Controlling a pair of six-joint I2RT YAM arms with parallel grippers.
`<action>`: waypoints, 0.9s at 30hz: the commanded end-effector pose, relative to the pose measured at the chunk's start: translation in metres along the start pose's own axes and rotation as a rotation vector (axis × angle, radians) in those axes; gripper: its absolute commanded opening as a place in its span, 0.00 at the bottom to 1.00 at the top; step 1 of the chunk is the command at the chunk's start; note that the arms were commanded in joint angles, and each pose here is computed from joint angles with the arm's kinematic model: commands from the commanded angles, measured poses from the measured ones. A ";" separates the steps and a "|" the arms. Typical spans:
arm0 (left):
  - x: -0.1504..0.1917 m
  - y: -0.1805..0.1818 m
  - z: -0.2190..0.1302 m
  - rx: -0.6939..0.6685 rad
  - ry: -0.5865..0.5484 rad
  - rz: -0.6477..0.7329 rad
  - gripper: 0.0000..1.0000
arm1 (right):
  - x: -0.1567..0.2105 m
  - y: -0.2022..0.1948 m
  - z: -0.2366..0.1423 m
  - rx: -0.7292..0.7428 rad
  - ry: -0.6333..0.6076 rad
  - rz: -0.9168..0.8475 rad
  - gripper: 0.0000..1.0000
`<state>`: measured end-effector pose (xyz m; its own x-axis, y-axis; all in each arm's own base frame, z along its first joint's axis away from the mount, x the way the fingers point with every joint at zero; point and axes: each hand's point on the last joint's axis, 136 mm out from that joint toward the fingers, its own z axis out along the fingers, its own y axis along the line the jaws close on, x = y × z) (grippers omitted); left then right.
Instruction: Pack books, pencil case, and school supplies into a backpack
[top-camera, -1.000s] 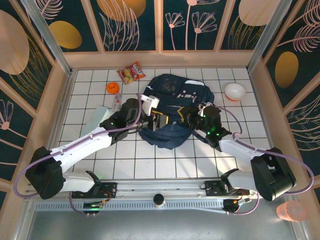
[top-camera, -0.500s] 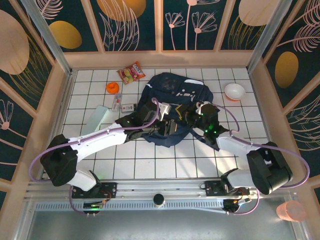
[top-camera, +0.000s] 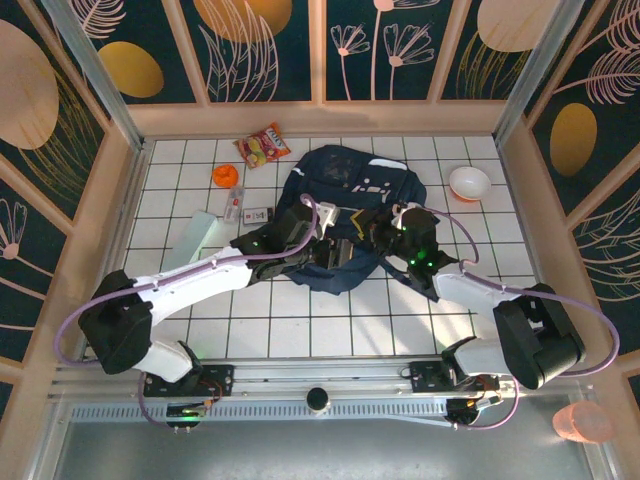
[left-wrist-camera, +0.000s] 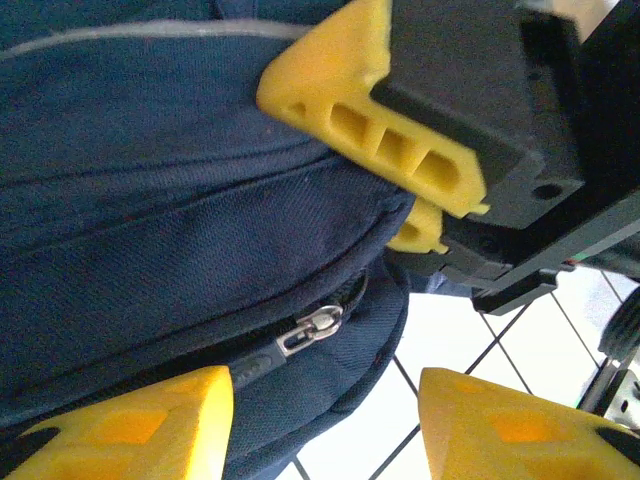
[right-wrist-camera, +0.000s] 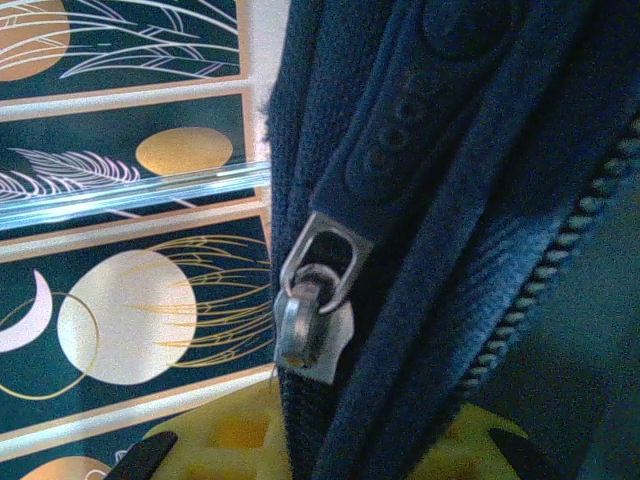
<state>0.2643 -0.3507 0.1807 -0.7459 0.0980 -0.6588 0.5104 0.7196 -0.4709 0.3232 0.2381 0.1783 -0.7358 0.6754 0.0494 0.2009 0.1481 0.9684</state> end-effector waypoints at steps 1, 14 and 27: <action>-0.022 -0.009 -0.021 0.012 -0.088 0.022 0.53 | 0.005 0.048 -0.001 -0.131 0.010 -0.078 0.08; 0.002 0.005 0.000 -0.020 0.018 0.091 0.56 | 0.007 0.051 -0.003 -0.132 0.019 -0.099 0.08; 0.002 0.007 0.023 -0.030 0.046 0.140 0.47 | 0.009 0.053 -0.005 -0.136 0.025 -0.106 0.08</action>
<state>0.2685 -0.3545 0.1580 -0.7106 0.2239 -0.6670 0.5780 0.7263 -0.3719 0.3219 0.2382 0.1746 -0.7431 0.6684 0.0322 0.2002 0.1762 0.9638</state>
